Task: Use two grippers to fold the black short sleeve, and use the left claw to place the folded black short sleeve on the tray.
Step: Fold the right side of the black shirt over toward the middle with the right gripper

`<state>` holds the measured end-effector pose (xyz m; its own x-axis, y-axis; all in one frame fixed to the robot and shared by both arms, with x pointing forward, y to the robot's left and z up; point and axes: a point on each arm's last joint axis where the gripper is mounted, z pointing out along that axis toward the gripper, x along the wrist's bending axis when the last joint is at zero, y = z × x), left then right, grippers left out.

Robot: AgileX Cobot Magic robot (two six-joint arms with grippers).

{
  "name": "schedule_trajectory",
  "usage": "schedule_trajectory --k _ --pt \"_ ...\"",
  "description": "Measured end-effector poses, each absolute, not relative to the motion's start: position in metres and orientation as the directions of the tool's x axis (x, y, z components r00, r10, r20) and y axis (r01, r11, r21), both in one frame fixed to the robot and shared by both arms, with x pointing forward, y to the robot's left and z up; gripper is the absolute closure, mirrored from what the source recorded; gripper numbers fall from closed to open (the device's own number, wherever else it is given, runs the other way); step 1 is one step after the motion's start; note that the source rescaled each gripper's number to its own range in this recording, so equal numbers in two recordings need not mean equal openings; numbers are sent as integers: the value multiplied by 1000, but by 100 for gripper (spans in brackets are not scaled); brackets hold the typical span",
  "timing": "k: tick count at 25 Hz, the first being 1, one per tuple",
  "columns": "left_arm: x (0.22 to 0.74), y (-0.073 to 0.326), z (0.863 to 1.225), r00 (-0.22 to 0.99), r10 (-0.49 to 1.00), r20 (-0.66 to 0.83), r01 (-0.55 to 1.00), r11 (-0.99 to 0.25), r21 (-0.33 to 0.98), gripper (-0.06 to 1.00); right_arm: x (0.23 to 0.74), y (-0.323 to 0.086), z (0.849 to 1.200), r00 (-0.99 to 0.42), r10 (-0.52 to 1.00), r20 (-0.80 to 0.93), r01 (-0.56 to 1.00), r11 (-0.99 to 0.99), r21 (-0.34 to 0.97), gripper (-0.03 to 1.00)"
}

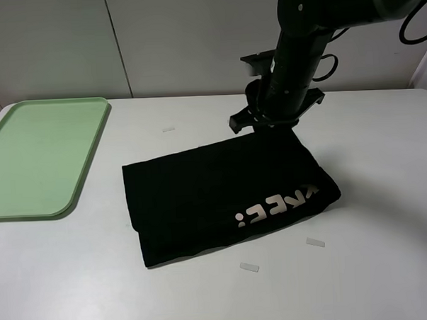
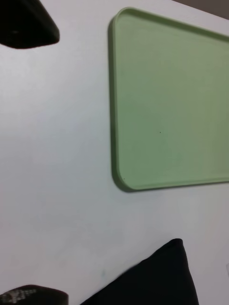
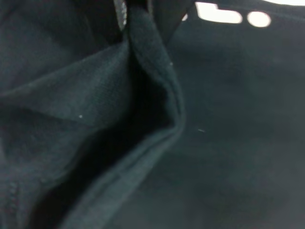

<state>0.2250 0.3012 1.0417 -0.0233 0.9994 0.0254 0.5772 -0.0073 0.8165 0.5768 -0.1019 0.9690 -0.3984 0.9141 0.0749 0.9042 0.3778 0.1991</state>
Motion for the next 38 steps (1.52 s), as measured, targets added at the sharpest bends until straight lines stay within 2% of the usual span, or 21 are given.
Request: schedule_trajectory --k 3,5,7,12,13,15,20,23,26,29,33,38 --pt "225 301 1042 -23 999 25 577 -7 817 -5 575 -98 968 -388 916 104 911 364 192 96" --pt "225 301 1042 -23 999 25 577 -7 817 -5 575 -96 965 -388 914 121 913 363 184 90" --pt "225 301 1042 -23 999 25 577 -7 817 -5 573 -93 965 -392 905 166 915 364 176 75" --pt "225 301 1042 -23 999 25 577 -7 817 -5 558 -79 969 -444 822 358 894 433 115 22" --pt "225 301 1042 -23 999 25 577 -7 817 -5 556 -76 970 -469 792 390 879 461 120 14" --pt "225 301 1042 -23 999 25 577 -7 817 -5 555 -73 972 -531 736 419 841 517 158 8" --pt "225 301 1042 -23 999 25 577 -7 817 -5 561 -79 971 -630 687 364 775 591 226 5" --pt "225 301 1042 -23 999 25 577 -7 817 -5 576 -99 968 -663 715 221 748 617 245 5" --pt "225 301 1042 -23 999 25 577 -7 817 -5 599 -127 966 -605 796 21 767 576 284 5" --pt "225 301 1042 -23 999 25 577 -7 817 -5 622 -147 970 -472 875 -109 782 473 406 4" --pt "225 301 1042 -23 999 25 577 -7 817 -5 641 -159 962 -320 940 -121 794 336 506 4" --pt "225 301 1042 -23 999 25 577 -7 817 -5 644 -151 921 -302 948 -101 838 314 446 4"
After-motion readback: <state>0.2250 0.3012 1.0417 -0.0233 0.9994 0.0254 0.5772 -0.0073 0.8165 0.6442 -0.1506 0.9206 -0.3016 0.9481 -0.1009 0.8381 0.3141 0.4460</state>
